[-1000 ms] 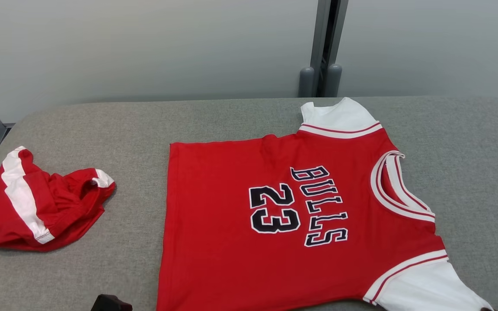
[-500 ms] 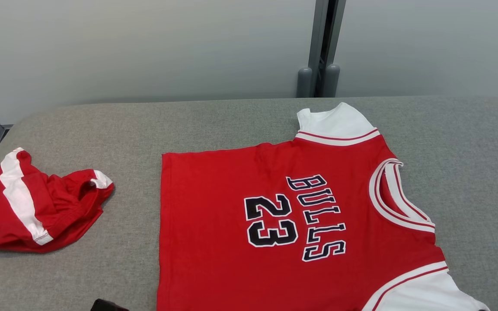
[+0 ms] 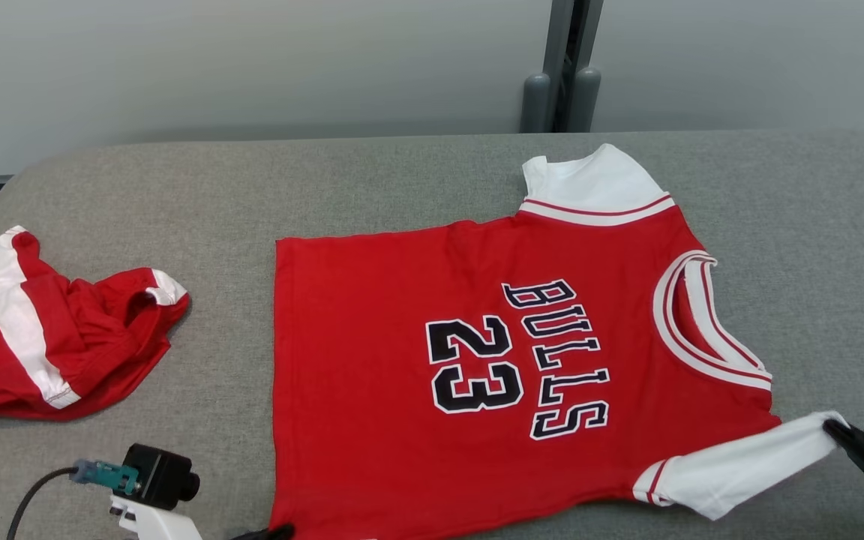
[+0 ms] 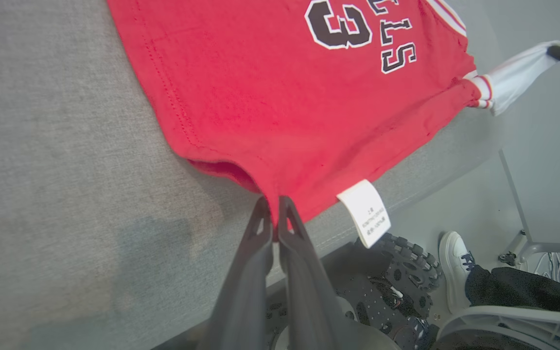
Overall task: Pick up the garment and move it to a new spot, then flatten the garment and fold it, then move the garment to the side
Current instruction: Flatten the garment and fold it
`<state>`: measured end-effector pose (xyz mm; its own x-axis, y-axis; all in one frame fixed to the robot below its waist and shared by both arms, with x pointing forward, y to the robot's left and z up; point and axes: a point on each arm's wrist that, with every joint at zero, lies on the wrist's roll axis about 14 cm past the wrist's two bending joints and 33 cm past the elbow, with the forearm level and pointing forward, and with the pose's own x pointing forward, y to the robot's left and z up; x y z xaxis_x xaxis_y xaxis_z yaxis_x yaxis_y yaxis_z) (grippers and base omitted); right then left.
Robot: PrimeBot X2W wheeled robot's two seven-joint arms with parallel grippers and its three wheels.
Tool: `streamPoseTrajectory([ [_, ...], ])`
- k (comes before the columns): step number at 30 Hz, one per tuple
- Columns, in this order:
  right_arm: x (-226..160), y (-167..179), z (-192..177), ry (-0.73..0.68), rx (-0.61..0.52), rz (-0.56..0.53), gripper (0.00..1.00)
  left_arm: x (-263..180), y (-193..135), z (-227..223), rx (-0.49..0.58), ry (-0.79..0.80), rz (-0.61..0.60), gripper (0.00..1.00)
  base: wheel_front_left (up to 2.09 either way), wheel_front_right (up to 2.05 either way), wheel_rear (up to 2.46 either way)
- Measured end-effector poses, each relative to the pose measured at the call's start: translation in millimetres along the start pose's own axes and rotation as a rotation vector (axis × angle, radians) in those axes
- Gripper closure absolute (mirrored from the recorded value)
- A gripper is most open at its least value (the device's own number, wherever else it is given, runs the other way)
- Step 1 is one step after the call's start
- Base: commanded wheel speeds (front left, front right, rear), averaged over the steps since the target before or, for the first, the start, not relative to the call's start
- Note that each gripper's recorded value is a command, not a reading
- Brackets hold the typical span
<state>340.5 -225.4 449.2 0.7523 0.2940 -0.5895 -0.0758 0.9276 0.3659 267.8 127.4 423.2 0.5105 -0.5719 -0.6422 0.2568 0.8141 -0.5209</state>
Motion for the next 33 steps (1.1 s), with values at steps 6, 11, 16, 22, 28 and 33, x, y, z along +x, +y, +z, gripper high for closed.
streamPoseTrajectory([
  [6,22.7,7.9,18.8,-0.013,-0.031,0.025,1.0,5.2,-6.2,15.7,-0.12,0.014,-0.069,1.0,0.0,0.0,0.0],
  [11,38.8,13.9,30.8,-0.016,-0.05,0.044,1.0,9.7,-6.1,30.9,-0.222,-0.003,-0.103,1.0,0.0,0.0,0.0],
  [16,53.4,17.0,39.6,-0.021,-0.055,0.053,1.0,16.2,-6.2,49.0,-0.315,-0.042,-0.131,1.0,0.0,0.0,0.0],
  [22,69.6,17.8,45.4,-0.011,-0.064,0.057,1.0,27.8,-5.3,57.8,-0.387,-0.065,-0.139,1.0,0.0,0.0,0.0],
  [28,83.4,22.9,51.9,-0.018,-0.065,0.074,1.0,35.5,2.4,71.7,-0.449,-0.119,-0.125,1.0,0.0,0.0,0.0],
  [33,90.8,24.6,57.9,-0.031,-0.077,0.08,1.0,40.7,11.3,74.1,-0.482,-0.142,-0.095,1.0,0.0,0.0,0.0],
])
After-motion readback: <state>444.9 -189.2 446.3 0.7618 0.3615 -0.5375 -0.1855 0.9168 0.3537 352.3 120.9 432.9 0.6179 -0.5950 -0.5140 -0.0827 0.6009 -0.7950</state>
